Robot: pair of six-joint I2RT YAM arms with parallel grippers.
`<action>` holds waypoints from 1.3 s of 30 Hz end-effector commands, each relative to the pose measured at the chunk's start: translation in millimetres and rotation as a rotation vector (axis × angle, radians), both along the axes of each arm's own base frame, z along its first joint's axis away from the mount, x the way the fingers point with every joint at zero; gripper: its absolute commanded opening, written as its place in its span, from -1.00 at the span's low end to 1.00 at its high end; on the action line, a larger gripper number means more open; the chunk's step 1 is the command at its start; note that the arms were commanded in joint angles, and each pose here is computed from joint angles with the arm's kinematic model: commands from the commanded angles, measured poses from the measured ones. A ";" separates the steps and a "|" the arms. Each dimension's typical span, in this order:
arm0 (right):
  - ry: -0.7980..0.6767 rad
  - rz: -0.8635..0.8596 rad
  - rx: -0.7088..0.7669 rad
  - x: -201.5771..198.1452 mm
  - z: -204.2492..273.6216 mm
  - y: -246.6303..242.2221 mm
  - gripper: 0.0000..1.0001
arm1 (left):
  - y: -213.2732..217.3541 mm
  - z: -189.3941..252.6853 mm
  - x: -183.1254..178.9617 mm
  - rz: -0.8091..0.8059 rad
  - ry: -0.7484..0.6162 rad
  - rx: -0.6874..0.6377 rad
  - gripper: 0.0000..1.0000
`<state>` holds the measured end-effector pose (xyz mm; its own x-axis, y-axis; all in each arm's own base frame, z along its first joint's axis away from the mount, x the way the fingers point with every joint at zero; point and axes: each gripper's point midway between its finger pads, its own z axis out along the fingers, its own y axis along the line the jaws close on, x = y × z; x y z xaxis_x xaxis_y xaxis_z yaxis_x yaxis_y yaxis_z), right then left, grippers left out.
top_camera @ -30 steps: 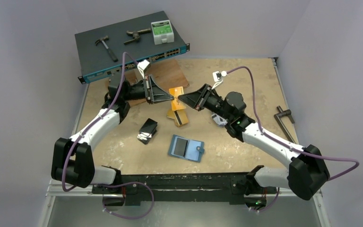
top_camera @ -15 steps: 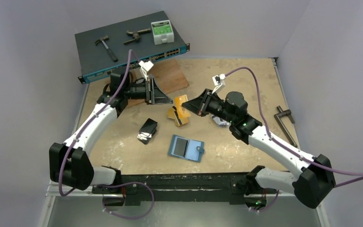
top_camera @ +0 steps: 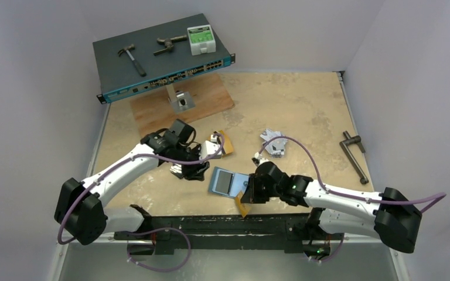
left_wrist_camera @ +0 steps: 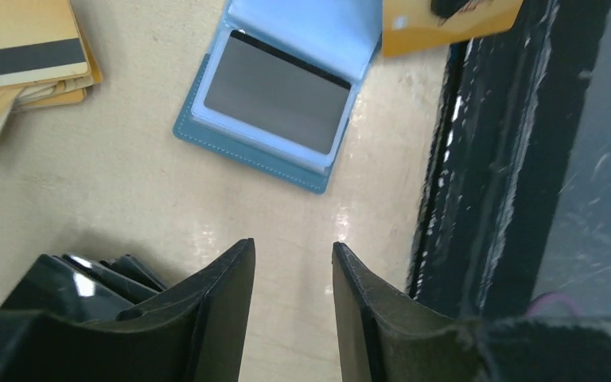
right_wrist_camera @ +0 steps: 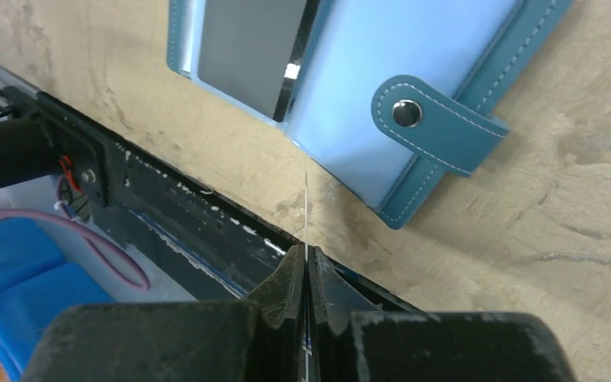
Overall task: Put the credit cards into the card holder
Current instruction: Turn over the card holder at the center of the board.
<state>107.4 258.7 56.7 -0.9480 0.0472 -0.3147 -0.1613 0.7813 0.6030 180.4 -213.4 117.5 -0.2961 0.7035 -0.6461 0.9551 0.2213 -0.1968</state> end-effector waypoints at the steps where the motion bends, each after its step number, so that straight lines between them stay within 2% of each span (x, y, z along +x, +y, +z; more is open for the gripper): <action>1: -0.011 -0.118 -0.056 5.0 -4.7 -10.3 -1.00 | -1.3 7.0 24.1 -0.176 -0.282 0.060 -0.19; 7: -0.035 -0.196 -0.095 12.2 -6.9 -24.1 -1.00 | -30.3 -16.9 25.7 -0.240 -0.305 0.116 -0.19; 11: -0.062 -0.274 -0.100 20.6 -3.1 -34.2 -1.00 | -42.4 -32.8 27.9 -0.172 -0.201 0.170 -0.19; 15: -0.088 -0.286 -0.033 24.4 8.3 -29.6 -1.00 | -52.8 -37.9 31.9 -0.084 -0.099 0.188 -0.19; 18: -0.112 -0.300 -0.010 27.3 17.0 -30.7 -1.00 | -58.1 -41.0 28.9 -0.077 -0.077 0.172 -0.20; 25: -0.139 -0.330 -0.124 32.8 12.2 -50.0 -1.00 | -56.9 -49.7 34.0 -0.045 -0.091 0.198 -0.24; 29: -0.134 -0.340 -0.167 31.5 7.5 -58.1 -1.00 | -59.5 -52.5 33.3 -0.005 -0.039 0.222 -0.29; 39: -0.153 -0.316 -0.007 33.2 21.7 -36.6 -1.00 | -67.9 -60.1 26.2 0.077 0.056 0.212 -0.32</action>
<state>131.7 210.9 61.8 -0.8557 0.2772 -0.4370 0.0190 0.8607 0.5088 202.1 -264.9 47.3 -0.3331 0.8374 -0.4333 0.9429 0.2925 -0.1594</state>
